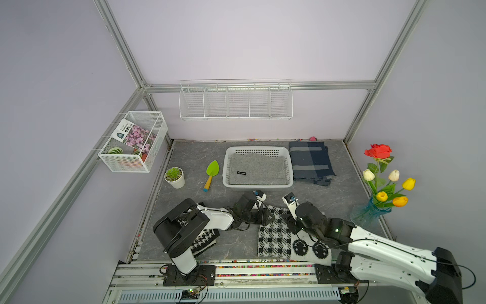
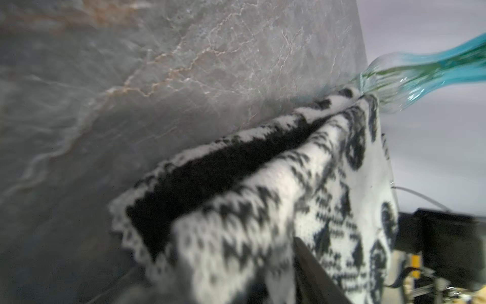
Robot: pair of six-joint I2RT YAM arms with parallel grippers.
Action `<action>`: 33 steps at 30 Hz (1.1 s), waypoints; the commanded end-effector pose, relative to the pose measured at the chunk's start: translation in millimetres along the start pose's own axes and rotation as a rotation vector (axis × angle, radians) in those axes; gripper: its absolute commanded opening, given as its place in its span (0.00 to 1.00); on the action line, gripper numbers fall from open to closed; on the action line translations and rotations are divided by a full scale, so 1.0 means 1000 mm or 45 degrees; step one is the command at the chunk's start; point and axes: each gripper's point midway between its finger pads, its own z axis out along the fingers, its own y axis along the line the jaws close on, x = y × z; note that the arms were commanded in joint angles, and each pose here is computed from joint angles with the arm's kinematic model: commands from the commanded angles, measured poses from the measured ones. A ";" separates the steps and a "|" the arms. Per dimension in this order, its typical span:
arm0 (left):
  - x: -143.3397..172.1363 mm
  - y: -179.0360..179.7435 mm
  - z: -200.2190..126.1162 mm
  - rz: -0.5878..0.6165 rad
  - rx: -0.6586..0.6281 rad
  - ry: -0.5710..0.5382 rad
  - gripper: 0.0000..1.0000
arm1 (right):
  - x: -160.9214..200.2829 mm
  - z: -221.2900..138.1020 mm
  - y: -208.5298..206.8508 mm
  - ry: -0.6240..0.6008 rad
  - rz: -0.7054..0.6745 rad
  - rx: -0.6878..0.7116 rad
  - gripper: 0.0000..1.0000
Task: Put the folded scarf in the basket
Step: Adjust the scarf at the center of the board.
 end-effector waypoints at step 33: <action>0.018 0.102 -0.112 -0.240 -0.425 -0.276 0.57 | 0.050 0.078 -0.057 0.434 0.705 -0.214 0.66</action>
